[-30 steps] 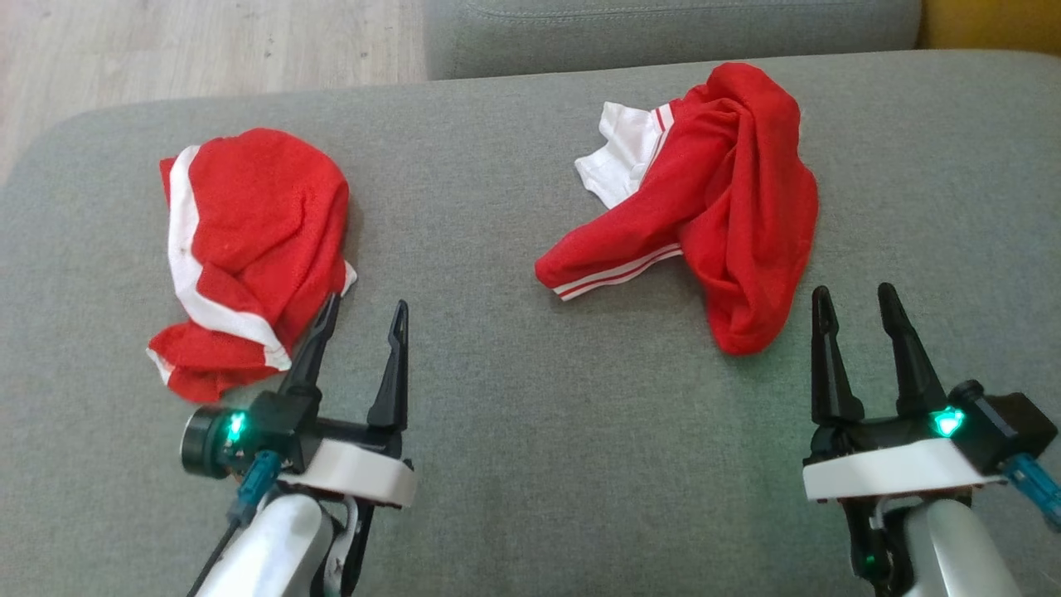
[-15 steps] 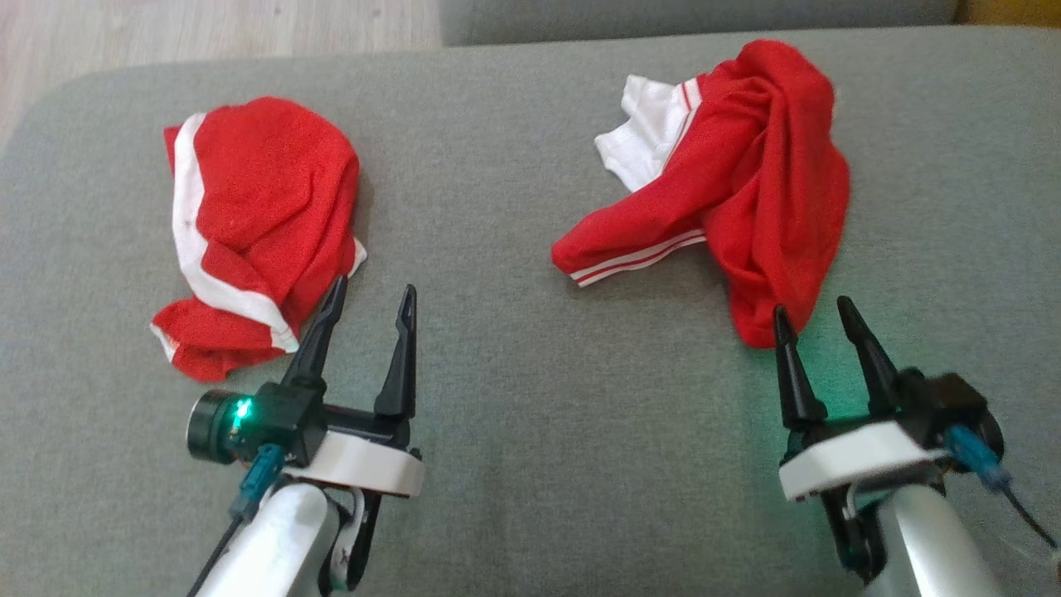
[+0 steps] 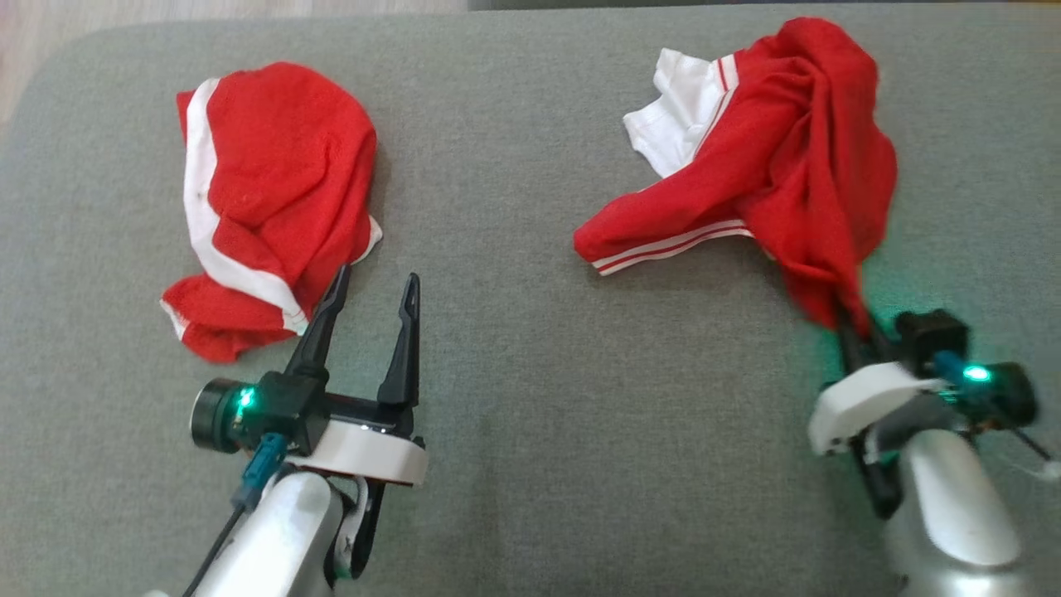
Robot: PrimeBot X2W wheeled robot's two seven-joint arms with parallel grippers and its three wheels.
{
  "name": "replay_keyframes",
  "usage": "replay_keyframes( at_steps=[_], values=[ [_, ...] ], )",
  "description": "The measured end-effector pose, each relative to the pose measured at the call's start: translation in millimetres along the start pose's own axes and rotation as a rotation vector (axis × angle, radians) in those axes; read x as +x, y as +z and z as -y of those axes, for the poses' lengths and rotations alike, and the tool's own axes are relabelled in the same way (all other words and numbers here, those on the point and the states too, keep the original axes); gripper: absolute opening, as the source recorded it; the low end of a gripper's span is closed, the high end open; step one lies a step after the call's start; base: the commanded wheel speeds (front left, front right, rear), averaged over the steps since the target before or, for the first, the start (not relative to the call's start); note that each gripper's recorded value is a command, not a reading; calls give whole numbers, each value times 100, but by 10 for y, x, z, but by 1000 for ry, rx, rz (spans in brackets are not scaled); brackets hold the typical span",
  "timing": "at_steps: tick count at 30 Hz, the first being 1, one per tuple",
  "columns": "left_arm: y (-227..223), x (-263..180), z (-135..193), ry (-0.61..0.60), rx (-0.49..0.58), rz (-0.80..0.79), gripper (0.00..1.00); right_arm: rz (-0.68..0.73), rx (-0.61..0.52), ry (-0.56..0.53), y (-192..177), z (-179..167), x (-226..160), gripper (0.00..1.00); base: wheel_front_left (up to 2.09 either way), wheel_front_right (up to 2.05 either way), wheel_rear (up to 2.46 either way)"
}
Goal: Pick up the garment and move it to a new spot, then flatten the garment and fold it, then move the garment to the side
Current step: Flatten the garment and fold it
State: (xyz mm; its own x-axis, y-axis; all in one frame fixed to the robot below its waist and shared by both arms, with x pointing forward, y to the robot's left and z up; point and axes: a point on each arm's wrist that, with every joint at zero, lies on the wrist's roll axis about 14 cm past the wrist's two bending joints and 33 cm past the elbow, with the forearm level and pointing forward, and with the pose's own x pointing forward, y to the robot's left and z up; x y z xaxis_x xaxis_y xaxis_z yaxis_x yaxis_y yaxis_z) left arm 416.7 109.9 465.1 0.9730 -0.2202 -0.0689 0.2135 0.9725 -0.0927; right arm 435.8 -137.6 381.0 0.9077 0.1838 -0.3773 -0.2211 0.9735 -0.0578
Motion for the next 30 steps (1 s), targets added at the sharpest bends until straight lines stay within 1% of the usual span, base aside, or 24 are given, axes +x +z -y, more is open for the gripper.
replay_keyframes(
  at_steps=[3, 7, 10, 13, 14, 15, 16, 17, 18, 22, 25, 30],
  values=[
    [30, 10, 19, -3, -1, 9, 100, 17, -8, -96, 50, 321, -67, 0, 0, 0, 0],
    [117, 25, 86, -21, -1, 35, 100, 30, -30, -240, 89, 786, -273, 0, 0, 0, 0],
    [160, 32, 125, -29, 2, 48, 100, 10, -40, -329, 13, 1055, -501, 0, 0, 0, 0],
    [183, 40, 195, -50, -4, 54, 100, -12, -31, -399, -75, 1251, -704, 0, 0, 0, 0],
    [194, 46, 218, -55, -4, 58, 100, -12, -34, -420, -77, 1311, -755, 42, 0, 0, 0],
    [204, 50, 244, -62, -3, 62, 100, -6, -35, -442, -60, 1373, -800, 92, 0, 0, 0],
    [212, 54, 268, -70, -5, 64, 100, 3, -35, -459, -32, 1424, -834, 100, 0, 0, 0],
    [219, 57, 281, -72, -8, 66, 100, 14, -32, -471, -6, 1457, -858, 100, 0, 0, 0],
    [225, 60, 299, -76, -10, 67, 100, 52, -21, -477, 71, 1471, -878, 100, 0, 0, 0],
    [258, 55, 335, -87, -3, 76, 100, 214, 13, -429, 411, 1323, -848, 100, 0, 0, 0],
    [274, 30, 357, -89, -7, 81, 100, 332, 72, -355, 659, 1093, -845, 100, 0, 0, 0],
    [306, 11, 420, -106, -1, 92, 100, 420, 168, -255, 771, 756, -954, 100, 0, 0, 0]
  ],
)
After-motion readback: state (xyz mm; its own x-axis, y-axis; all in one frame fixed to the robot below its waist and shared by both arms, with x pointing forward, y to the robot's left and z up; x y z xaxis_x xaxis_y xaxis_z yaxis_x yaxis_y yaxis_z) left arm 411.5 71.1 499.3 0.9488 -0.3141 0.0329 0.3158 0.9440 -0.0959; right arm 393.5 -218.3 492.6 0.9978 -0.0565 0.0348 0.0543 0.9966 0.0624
